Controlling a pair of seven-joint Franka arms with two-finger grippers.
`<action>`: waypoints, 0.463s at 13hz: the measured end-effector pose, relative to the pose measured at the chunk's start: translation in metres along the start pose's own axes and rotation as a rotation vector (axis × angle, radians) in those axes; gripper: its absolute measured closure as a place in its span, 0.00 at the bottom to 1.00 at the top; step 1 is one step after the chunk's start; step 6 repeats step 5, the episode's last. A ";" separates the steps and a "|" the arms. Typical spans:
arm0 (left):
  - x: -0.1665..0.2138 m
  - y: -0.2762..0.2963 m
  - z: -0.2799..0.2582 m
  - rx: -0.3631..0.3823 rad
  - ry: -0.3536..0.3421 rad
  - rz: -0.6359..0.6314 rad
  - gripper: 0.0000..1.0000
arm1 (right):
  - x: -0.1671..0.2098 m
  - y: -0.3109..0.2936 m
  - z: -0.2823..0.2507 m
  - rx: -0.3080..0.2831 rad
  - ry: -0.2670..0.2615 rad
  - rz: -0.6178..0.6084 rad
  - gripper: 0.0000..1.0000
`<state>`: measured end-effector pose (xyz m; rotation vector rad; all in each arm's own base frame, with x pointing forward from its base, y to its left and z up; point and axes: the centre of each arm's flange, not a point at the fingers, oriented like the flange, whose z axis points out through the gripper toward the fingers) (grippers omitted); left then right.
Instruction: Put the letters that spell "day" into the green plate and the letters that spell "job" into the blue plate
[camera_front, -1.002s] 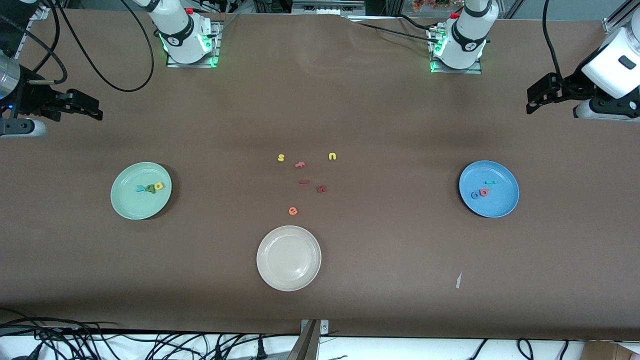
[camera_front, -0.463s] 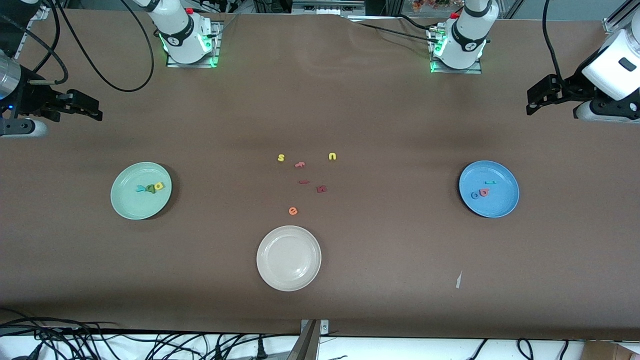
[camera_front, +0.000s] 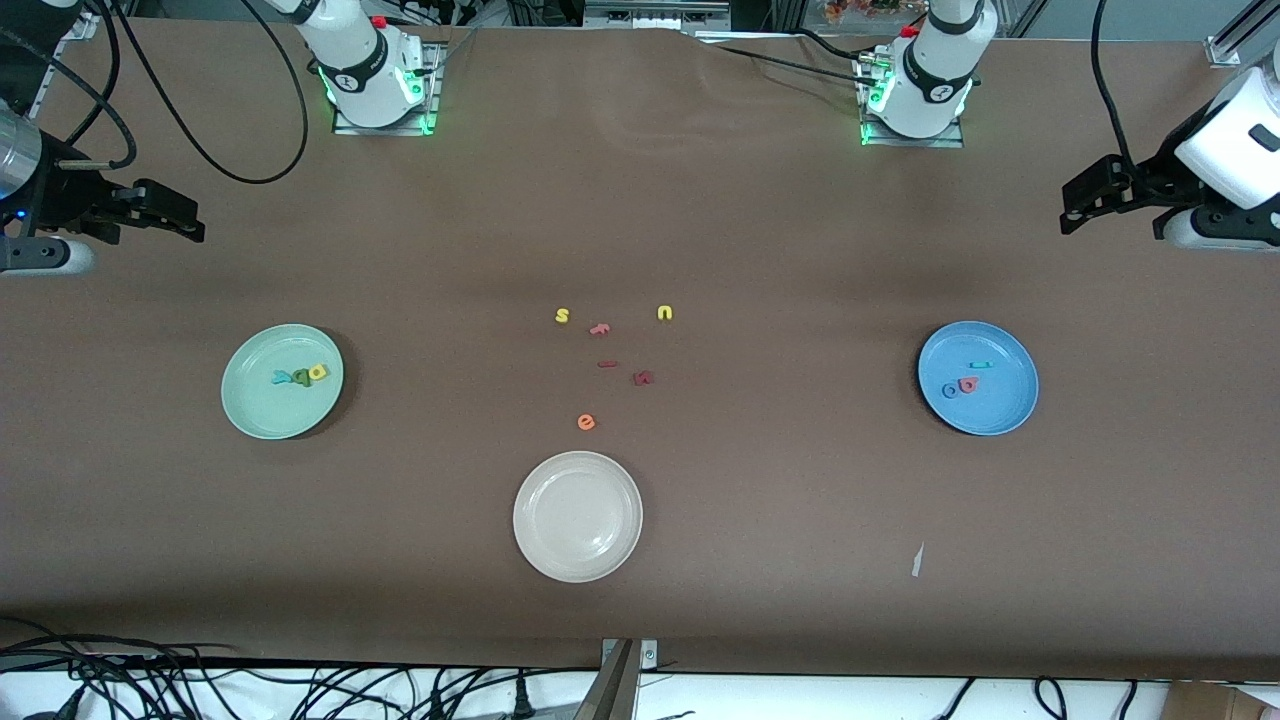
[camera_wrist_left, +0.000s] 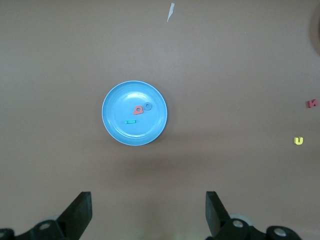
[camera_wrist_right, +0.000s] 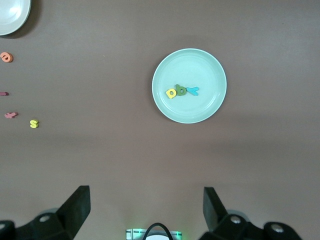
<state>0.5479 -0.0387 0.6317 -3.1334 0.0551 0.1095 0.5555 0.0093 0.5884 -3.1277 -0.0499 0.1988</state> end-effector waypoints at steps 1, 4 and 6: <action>0.001 -0.001 0.002 0.000 -0.004 -0.001 0.00 | 0.000 0.000 0.000 0.000 0.000 0.000 0.00; 0.002 0.000 0.003 0.000 -0.005 -0.001 0.00 | 0.000 0.000 0.000 0.000 0.000 0.000 0.00; 0.002 0.000 0.003 0.000 -0.005 -0.001 0.00 | 0.000 0.000 0.000 0.000 0.000 0.000 0.00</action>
